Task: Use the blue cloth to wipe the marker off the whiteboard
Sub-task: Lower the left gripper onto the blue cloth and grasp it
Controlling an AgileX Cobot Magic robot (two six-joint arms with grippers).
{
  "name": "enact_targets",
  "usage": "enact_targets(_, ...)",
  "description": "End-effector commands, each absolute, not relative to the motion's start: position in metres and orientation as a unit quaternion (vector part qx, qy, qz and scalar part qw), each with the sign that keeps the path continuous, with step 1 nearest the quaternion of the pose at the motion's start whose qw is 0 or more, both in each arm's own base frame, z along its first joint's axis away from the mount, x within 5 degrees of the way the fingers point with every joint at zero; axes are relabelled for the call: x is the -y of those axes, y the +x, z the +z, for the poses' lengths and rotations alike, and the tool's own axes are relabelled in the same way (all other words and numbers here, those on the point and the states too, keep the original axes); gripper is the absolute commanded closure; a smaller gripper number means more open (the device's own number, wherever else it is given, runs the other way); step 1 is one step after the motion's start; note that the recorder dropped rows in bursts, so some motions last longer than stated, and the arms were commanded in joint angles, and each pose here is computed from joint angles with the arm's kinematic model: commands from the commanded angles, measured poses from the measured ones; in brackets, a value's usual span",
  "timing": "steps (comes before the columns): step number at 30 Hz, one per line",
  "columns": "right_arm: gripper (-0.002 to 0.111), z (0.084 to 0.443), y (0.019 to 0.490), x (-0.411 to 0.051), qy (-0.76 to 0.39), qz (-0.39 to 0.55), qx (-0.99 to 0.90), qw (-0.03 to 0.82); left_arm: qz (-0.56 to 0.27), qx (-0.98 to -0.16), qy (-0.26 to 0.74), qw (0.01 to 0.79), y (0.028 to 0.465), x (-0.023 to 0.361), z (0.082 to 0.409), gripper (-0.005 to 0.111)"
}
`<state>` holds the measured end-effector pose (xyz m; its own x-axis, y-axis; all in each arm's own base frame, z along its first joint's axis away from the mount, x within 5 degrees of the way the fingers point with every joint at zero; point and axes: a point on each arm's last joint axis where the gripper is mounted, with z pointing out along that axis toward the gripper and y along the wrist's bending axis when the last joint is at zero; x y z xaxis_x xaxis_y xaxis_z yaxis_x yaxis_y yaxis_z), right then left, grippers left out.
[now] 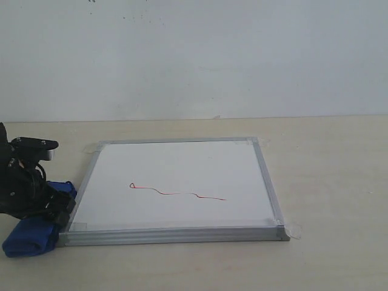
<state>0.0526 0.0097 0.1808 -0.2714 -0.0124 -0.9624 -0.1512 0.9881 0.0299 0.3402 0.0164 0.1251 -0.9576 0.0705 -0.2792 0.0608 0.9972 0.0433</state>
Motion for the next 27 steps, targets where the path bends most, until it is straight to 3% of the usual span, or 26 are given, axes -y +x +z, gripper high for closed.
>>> enact_targets(1,0.108,0.182,0.053,-0.009,-0.048,0.057,-0.792,0.606,0.017,-0.989,0.028,0.141,0.343,-0.018,0.118,0.030)
enact_targets(11,0.108,0.182,0.053,-0.009,-0.048,0.057,-0.792,0.606,0.021,-0.992,0.036,0.122,0.343,-0.018,0.104,0.038)
enact_targets(22,0.108,0.182,0.053,-0.009,-0.048,0.057,-0.792,0.606,0.022,-0.992,0.043,0.121,0.343,-0.019,0.104,0.097)
enact_targets(27,0.108,0.182,0.053,-0.009,-0.048,0.057,-0.792,0.606,0.030,-0.988,0.051,0.146,0.343,-0.019,0.122,0.103)
